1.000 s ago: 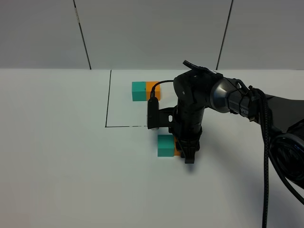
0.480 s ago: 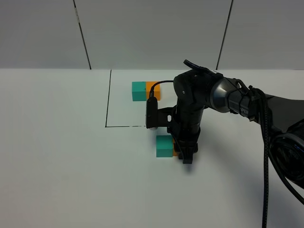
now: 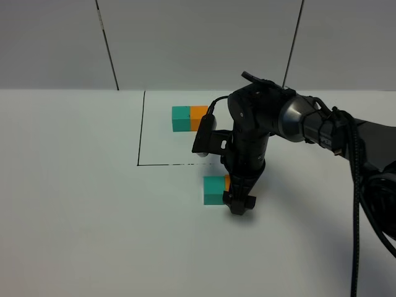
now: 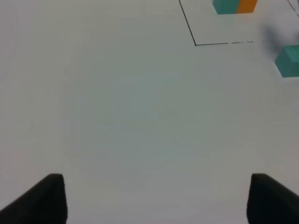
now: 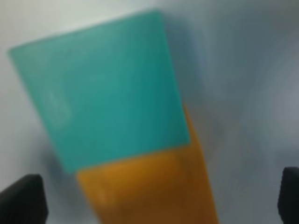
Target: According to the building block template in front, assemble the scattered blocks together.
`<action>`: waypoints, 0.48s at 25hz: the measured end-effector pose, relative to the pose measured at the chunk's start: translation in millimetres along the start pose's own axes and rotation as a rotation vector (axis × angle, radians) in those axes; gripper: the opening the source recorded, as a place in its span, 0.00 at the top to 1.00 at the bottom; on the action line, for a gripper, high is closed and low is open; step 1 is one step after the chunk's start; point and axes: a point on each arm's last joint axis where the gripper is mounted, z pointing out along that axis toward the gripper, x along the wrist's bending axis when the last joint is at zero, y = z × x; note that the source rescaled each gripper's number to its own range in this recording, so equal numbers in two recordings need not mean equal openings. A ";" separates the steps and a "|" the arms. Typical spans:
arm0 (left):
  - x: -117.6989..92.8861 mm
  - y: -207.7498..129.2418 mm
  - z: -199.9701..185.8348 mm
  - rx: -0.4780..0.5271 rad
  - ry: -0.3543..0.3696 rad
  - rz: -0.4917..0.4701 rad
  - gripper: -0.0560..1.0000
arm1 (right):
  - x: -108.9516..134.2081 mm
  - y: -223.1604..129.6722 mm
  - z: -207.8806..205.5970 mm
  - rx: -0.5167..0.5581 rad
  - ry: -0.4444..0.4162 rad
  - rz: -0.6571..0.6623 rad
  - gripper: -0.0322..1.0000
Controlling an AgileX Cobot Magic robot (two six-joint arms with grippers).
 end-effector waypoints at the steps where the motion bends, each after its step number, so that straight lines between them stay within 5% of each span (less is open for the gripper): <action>1: 0.0 0.0 0.0 0.000 0.000 0.000 0.26 | 1.1 -1.4 -11.3 0.000 0.005 0.022 0.00; 7: 0.0 0.0 0.0 0.000 0.000 0.000 0.26 | 9.6 -12.0 -89.1 -0.101 0.045 0.212 0.00; 12: 0.0 0.0 0.0 0.000 0.000 0.000 0.26 | -14.5 -62.1 -148.7 -0.266 -0.018 0.505 0.00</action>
